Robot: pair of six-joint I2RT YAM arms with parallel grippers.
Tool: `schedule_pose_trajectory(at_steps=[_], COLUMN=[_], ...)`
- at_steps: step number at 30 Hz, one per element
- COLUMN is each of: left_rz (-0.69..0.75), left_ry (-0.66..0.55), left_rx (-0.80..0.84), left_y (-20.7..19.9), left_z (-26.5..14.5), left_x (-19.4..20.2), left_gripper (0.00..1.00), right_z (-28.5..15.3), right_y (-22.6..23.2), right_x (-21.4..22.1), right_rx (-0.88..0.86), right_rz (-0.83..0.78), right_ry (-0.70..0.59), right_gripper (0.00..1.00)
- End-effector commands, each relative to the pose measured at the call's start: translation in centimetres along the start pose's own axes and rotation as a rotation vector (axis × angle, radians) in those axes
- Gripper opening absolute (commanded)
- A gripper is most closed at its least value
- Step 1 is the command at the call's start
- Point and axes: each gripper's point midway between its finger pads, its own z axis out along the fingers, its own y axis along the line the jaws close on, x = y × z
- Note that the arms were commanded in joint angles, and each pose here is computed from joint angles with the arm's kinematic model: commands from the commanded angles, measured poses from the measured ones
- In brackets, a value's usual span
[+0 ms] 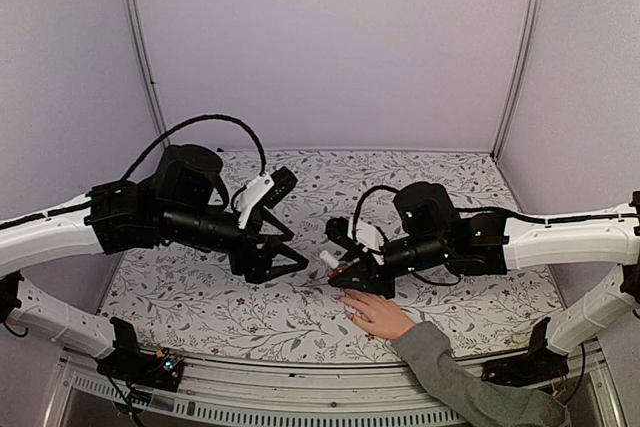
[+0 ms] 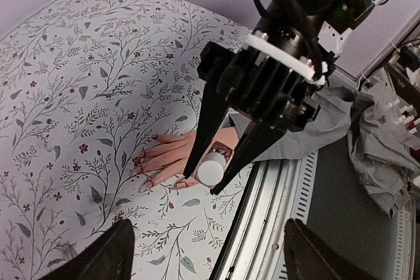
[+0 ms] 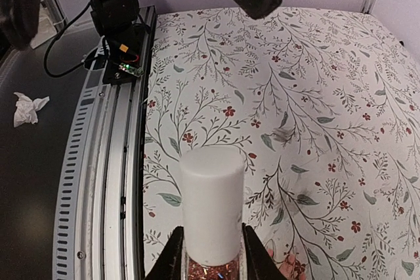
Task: Paint the nails
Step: Unscrew the nail polish bottle.
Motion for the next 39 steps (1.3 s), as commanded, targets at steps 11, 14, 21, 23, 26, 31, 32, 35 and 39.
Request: schedule_pose_trajectory(at_steps=[11,14,21,23,26,31,32,35,39], left_rz=[-0.036,-0.034,-0.029,-0.029,-0.028,-0.028,-0.027,-0.025,-0.025], left_ry=[0.062,0.060,0.062,0.057,0.058,0.062,0.065,0.070,0.078], left_rx=[0.135,0.152,0.178,0.188,0.194,0.209,0.210,0.210,0.216], left_y=[-1.6,-1.9,-2.2,-2.4,-2.5,-2.6,-2.7,-2.6,-2.8], left_z=[1.9,2.1,2.6,2.7,2.9,3.3,3.4,3.5,3.6], left_x=[0.1,0.2,0.3,0.3,0.4,0.5,0.6,0.8,1.0], left_gripper=[0.62,0.59,0.51,0.50,0.47,0.43,0.43,0.40,0.38], right_z=[-0.4,-0.3,0.0,0.0,0.1,0.1,0.1,0.1,0.1], right_y=[3.1,3.4,3.4,3.5,3.6,3.6,3.6,3.6,3.6], right_x=[-1.3,-1.5,-1.8,-1.8,-1.8,-2.0,-1.9,-2.0,-2.1], right_rx=[-0.061,-0.073,-0.081,-0.083,-0.090,-0.091,-0.091,-0.093,-0.089], right_rz=[-0.072,-0.070,-0.063,-0.063,-0.064,-0.066,-0.066,-0.069,-0.079], right_ry=[0.028,0.029,0.032,0.031,0.032,0.031,0.033,0.034,0.041], right_gripper=[0.00,0.00,0.00,0.00,0.00,0.00,0.00,0.00,0.00])
